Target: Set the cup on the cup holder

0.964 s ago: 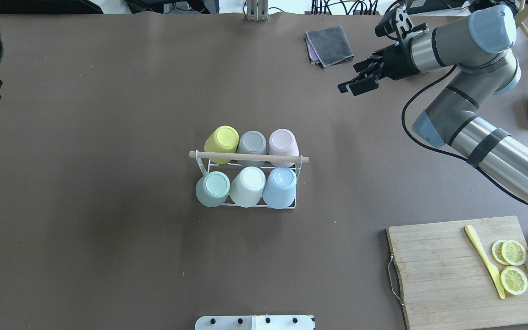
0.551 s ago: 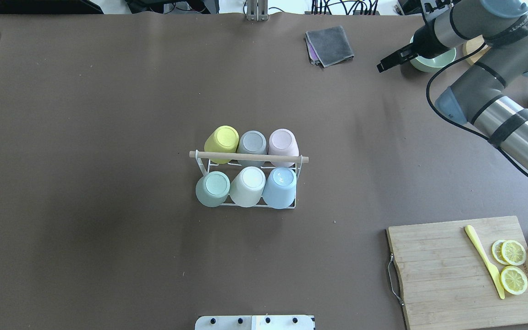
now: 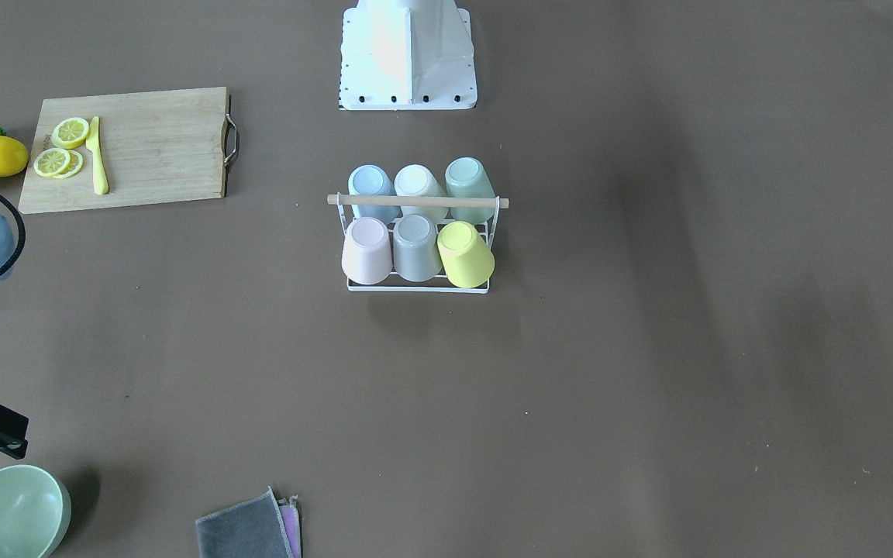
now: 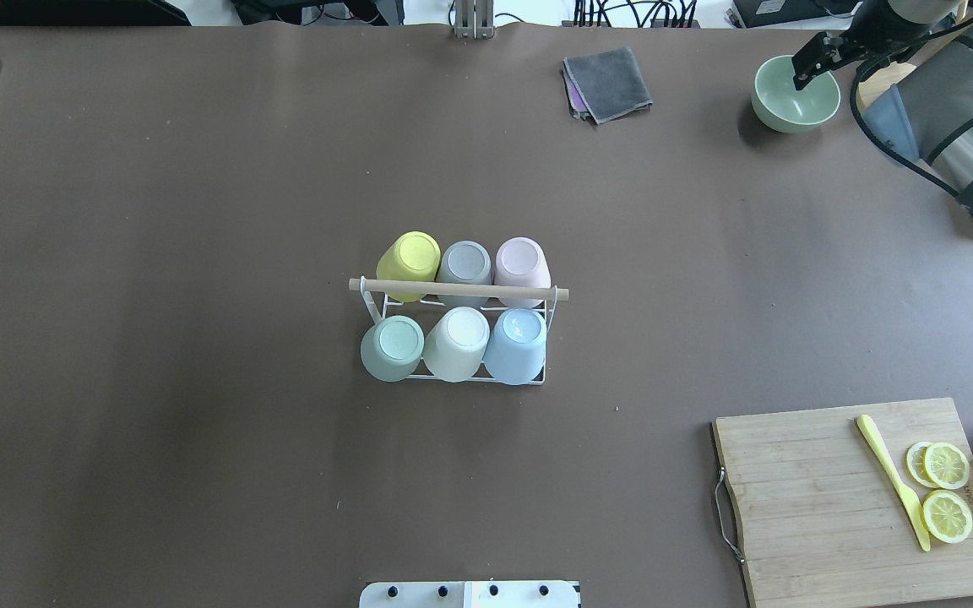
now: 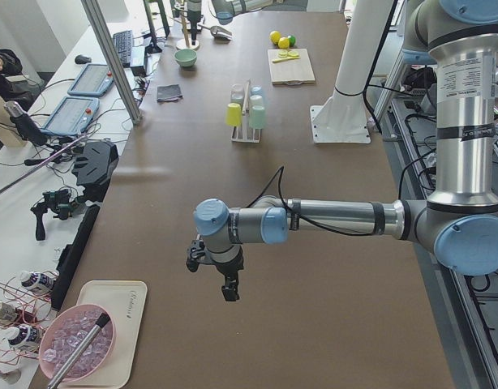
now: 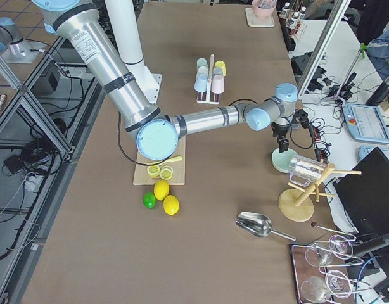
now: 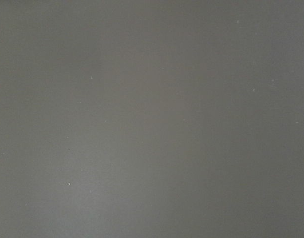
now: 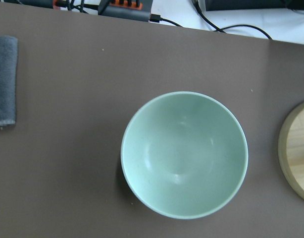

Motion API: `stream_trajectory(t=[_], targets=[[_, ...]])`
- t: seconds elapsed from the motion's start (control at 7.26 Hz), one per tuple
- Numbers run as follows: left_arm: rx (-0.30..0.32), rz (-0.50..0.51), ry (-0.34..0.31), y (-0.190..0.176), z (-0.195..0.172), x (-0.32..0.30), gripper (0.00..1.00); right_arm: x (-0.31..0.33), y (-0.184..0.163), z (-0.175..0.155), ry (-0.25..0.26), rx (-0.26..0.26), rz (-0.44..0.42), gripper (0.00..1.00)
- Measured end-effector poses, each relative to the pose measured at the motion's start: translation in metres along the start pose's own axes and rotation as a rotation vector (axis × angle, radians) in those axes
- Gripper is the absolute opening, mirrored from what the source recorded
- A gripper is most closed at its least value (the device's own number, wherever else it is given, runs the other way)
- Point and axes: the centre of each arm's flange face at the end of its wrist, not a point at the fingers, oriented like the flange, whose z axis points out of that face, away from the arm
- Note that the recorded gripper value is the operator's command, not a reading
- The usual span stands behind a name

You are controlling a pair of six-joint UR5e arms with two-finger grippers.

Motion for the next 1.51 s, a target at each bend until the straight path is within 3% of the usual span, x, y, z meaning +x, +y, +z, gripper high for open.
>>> stream_trajectory(t=[0.28,0.69,1.1,1.51], targets=[[0.061,-0.029,0.040,0.017,-0.007,-0.026,0.98,0.018,0.025,-0.033,0.002,-0.093,0.110,1.00],[0.145,-0.058,0.073,0.025,-0.044,-0.035,0.98,0.030,0.056,-0.084,0.041,-0.178,0.259,1.00],[0.179,-0.043,0.074,0.024,-0.066,-0.021,0.98,0.111,0.106,-0.075,0.075,-0.226,0.395,1.00],[0.193,-0.030,0.072,0.020,-0.072,-0.016,0.98,0.231,0.187,-0.065,0.076,-0.200,0.385,1.00]])
